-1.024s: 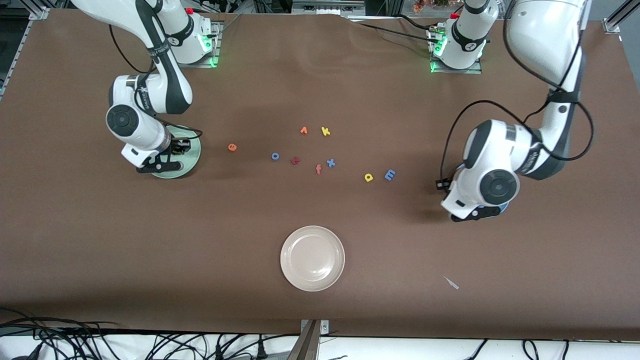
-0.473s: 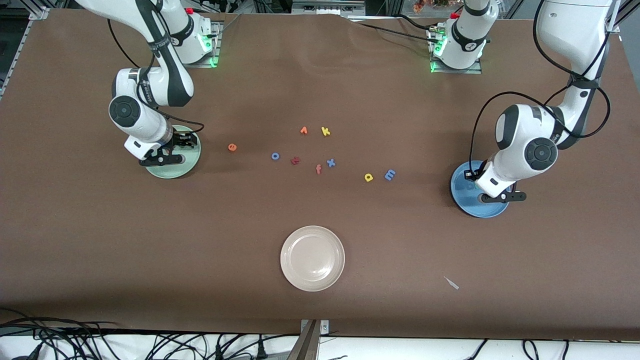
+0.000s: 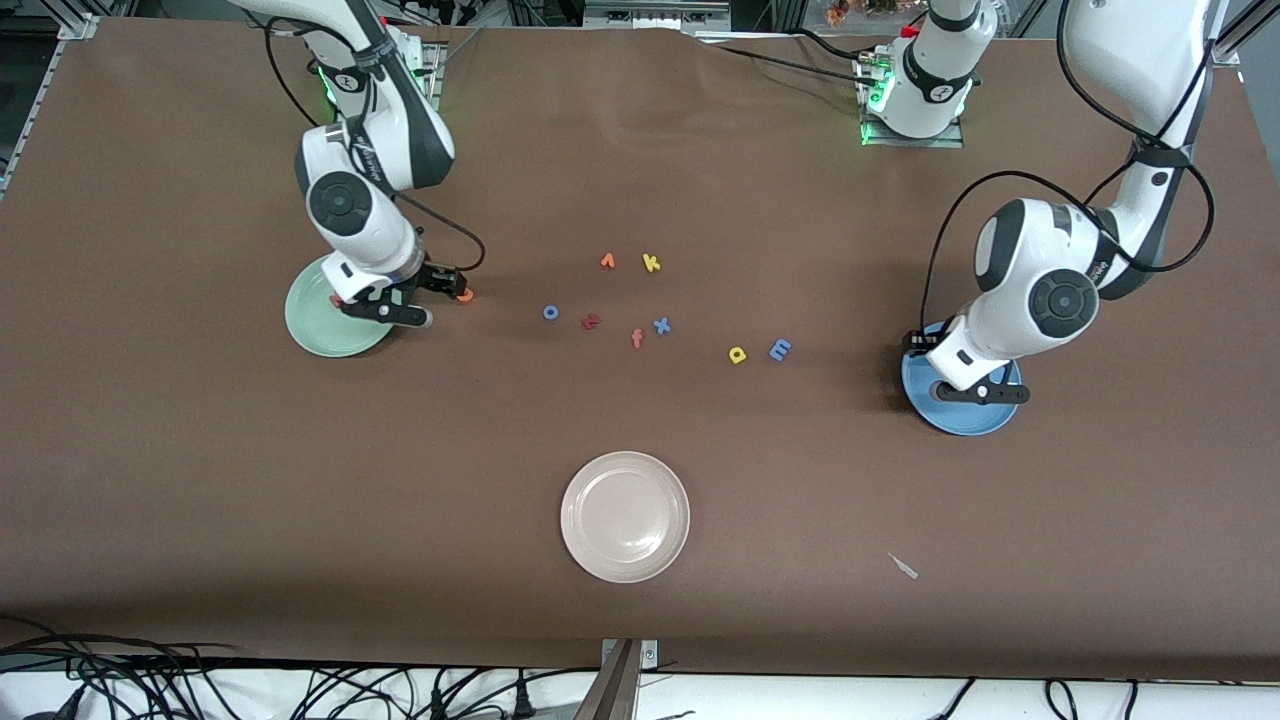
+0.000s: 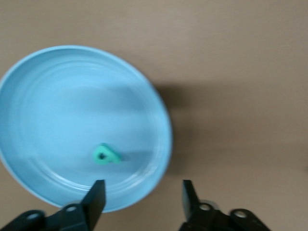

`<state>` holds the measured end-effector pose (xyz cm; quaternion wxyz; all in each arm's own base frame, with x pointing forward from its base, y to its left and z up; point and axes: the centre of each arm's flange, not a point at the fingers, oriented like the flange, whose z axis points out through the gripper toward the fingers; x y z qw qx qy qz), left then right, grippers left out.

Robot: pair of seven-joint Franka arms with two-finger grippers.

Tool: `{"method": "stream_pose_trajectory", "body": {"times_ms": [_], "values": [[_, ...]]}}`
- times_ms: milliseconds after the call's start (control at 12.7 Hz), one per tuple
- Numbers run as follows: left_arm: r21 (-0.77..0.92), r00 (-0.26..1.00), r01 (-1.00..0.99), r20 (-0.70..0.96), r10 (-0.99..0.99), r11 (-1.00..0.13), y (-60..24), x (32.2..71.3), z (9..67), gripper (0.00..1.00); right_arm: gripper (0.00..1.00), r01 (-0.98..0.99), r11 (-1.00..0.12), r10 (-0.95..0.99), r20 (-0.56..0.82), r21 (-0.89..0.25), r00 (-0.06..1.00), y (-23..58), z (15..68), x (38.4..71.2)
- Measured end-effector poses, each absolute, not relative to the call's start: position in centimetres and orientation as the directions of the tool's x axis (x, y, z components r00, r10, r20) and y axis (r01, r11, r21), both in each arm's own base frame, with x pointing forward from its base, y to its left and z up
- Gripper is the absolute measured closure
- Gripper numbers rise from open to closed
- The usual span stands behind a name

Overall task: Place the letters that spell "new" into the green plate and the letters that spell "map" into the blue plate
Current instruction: 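Grasp the orange letter with the right gripper while the left gripper grasps yellow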

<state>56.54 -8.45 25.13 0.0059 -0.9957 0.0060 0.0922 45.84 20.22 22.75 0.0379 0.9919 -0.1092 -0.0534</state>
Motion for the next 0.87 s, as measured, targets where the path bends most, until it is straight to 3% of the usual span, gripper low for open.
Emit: {"method": "stream_pose_trajectory", "body": {"times_ms": [158,394,867], "values": [[0.018,0.988,0.030,-0.149,0.027,-0.999,-13.1,56.1,25.3,0.00,0.16,-0.302,-0.949,-0.309,-0.071,0.091,0.948,21.7,20.8,45.4],[0.066,0.989,0.111,-0.108,0.103,-0.992,-21.6,54.4,24.6,0.00,0.22,-0.346,-0.932,-0.353,-0.060,0.107,0.934,21.6,18.1,45.2],[0.078,0.928,0.360,-0.137,0.347,-0.930,-33.3,53.2,21.7,0.00,0.31,-0.352,-0.930,-0.359,-0.063,0.106,0.931,22.5,17.8,44.7]]}}
